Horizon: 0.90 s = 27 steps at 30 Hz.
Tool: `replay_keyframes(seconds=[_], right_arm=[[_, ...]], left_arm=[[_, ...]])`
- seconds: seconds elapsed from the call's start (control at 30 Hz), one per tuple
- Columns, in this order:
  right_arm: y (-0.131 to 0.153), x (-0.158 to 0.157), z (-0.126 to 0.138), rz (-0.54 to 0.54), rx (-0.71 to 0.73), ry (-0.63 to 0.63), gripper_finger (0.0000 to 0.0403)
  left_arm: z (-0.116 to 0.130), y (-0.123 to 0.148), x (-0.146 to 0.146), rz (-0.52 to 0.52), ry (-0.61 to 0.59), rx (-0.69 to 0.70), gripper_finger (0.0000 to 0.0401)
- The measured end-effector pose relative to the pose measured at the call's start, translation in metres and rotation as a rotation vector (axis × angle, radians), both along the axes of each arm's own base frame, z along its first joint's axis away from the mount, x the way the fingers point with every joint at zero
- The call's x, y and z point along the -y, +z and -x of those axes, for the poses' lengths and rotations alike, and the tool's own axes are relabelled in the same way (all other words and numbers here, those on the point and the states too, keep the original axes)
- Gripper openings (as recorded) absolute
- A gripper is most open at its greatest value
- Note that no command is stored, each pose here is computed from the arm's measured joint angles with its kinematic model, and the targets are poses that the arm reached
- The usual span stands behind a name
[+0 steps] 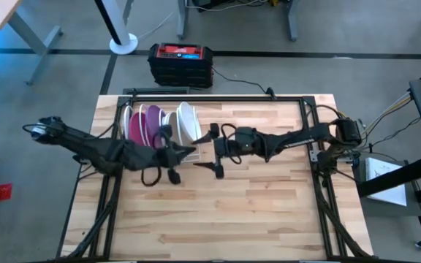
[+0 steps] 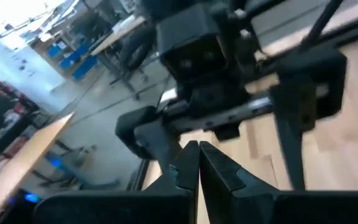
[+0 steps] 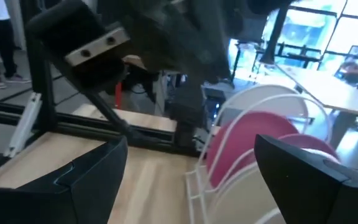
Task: Sort dishes
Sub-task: Return to Home Position
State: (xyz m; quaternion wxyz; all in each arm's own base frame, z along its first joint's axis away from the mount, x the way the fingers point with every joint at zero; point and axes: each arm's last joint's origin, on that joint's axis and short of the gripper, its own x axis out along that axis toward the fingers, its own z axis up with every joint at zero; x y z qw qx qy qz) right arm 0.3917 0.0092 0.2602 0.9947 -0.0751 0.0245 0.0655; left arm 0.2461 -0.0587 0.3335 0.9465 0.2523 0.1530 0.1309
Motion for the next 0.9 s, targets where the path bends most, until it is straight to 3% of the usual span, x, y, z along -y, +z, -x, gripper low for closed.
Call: replay_keyframes(seconds=[0.17, 0.33, 0.67, 0.9], right_arm=[[0.0, 0.017, 0.004, 0.007, 0.016, -0.04, 0.0344], [-0.014, 0.025, 0.014, -0.003, -0.008, -0.018, 0.0344], [-0.008, 0.025, 0.07, 0.017, 0.05, -0.032, 0.0344], [-0.01, 0.036, 0.09, -0.023, 0.123, -0.073, 0.0344]], left_arm=[[0.01, -0.015, -0.03, 0.103, -0.017, 0.024, 0.0001], [0.031, -0.034, -0.038, 0.128, -0.015, 0.055, 0.0001], [0.082, -0.045, -0.044, 0.148, -0.074, 0.156, 0.0001], [0.079, -0.055, -0.045, 0.11, -0.172, 0.357, 0.0001]])
